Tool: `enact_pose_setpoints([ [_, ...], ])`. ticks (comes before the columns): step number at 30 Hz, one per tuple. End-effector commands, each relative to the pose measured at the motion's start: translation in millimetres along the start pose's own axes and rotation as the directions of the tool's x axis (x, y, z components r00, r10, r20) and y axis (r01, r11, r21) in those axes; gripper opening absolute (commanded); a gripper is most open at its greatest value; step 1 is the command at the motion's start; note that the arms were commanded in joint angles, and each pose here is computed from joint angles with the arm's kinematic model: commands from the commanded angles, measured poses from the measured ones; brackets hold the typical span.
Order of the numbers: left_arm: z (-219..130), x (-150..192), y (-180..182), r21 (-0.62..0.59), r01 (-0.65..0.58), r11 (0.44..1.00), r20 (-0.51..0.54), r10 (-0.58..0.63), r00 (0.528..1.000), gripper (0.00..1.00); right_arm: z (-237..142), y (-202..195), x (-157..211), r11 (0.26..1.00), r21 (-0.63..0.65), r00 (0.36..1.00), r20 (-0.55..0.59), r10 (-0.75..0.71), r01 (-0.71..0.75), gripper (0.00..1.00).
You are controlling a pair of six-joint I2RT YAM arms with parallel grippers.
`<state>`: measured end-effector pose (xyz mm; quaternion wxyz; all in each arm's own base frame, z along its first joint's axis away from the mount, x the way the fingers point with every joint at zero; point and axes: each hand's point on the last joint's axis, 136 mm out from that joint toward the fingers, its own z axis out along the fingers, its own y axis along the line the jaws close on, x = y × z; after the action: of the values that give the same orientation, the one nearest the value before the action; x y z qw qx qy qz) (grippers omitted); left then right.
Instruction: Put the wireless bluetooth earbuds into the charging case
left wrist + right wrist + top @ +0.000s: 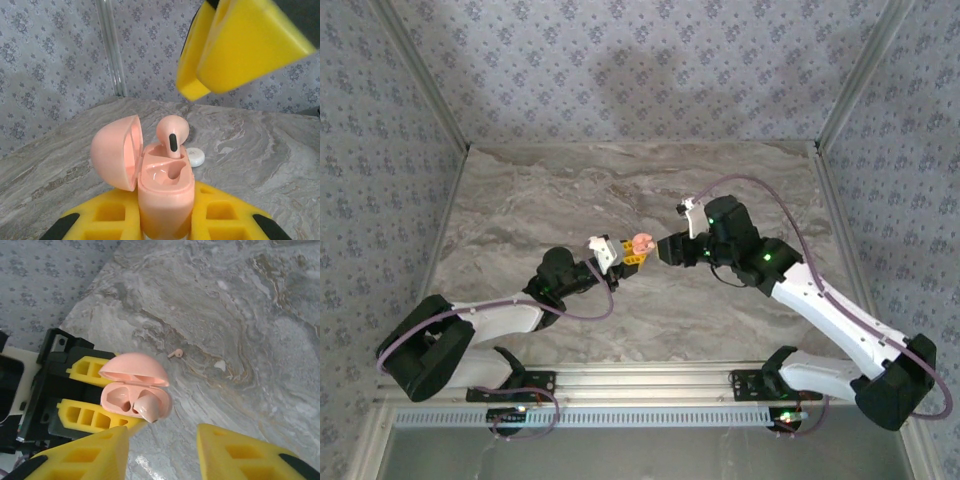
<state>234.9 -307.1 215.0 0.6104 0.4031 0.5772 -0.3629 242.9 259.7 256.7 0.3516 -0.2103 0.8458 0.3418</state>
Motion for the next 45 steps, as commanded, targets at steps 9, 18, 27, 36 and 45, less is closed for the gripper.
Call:
enact_pose_setpoints([
  [9, -2, -18, -2, 0.001, -0.036, 0.999, 0.05, 0.036, 0.998, 0.14, 7, 16, -5, 0.993, -0.121, 1.0, 0.002, 0.018, -0.017, 0.23],
  [18, -2, -18, -2, 0.003, -0.036, 0.999, 0.051, 0.036, 0.998, 0.14, 15, 12, -1, 0.993, -0.117, 1.0, -0.015, 0.026, -0.028, 0.18],
  [27, -3, -22, -3, 0.003, -0.04, 0.999, 0.057, 0.04, 0.998, 0.14, 23, 11, -1, 0.992, -0.124, 1.0, -0.017, 0.025, -0.027, 0.16],
  [36, -5, -20, -2, -0.005, -0.036, 0.999, 0.051, 0.037, 0.998, 0.14, 18, 12, -3, 0.992, -0.126, 1.0, -0.001, 0.007, -0.007, 0.18],
  [45, -9, -14, 6, -0.042, 0.01, 0.999, 0.027, -0.009, 1.0, 0.14, -2, 4, -10, 0.994, -0.069, 0.991, 0.109, -0.073, 0.08, 0.33],
])
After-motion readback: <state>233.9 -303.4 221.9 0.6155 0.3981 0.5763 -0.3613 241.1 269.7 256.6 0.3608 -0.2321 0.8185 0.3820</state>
